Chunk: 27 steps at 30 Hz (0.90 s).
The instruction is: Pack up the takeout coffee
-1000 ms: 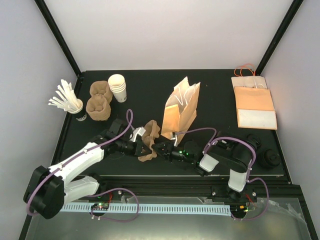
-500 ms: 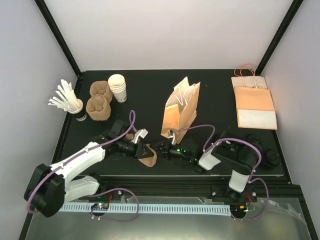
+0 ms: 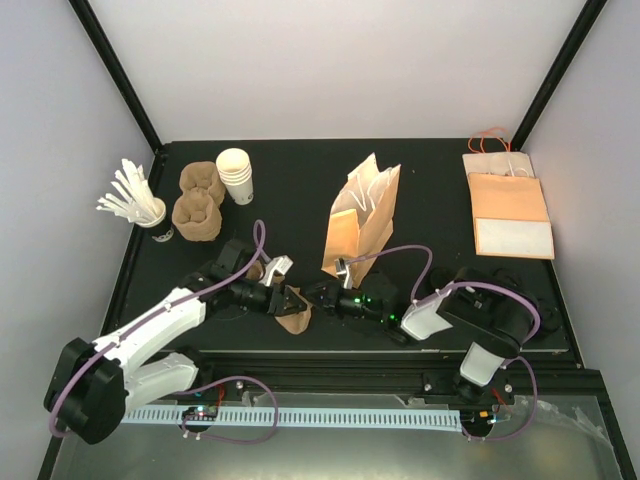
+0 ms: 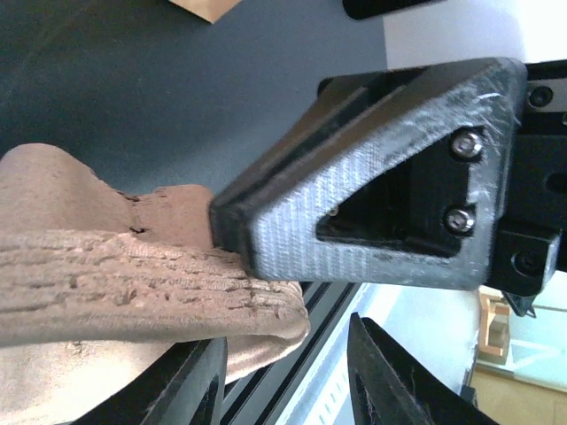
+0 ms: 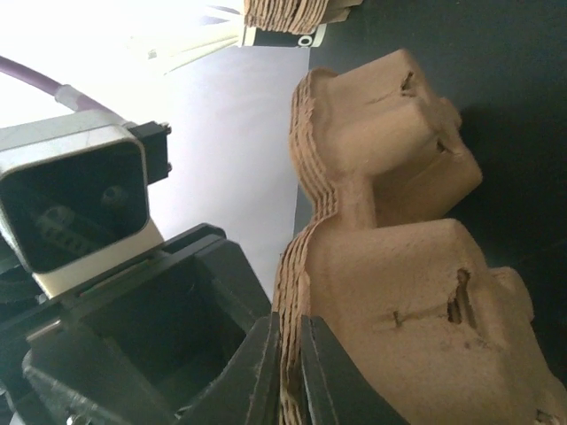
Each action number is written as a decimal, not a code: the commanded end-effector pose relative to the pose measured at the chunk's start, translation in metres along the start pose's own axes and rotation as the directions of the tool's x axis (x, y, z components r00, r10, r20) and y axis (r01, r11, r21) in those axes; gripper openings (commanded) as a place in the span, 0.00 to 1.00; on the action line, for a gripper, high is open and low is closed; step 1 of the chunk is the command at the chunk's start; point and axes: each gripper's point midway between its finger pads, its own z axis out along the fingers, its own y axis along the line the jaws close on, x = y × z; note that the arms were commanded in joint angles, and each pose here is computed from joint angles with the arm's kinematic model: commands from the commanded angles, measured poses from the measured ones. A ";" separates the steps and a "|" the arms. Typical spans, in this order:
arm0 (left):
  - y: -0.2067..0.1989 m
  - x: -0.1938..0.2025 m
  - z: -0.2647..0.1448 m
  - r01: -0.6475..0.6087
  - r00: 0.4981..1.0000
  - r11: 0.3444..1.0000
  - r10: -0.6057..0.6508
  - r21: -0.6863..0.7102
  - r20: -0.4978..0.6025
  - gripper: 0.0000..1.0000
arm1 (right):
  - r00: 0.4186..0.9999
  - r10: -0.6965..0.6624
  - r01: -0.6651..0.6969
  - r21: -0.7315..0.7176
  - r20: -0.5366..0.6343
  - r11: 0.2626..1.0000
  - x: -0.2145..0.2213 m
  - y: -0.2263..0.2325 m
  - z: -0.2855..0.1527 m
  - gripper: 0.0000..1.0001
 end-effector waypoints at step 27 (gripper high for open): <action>0.012 -0.021 -0.001 -0.017 1.000 1.000 0.017 -0.020 0.003 0.42 | 0.966 -0.249 0.253 0.054 -0.070 0.966 0.018 -0.021 -0.015 0.32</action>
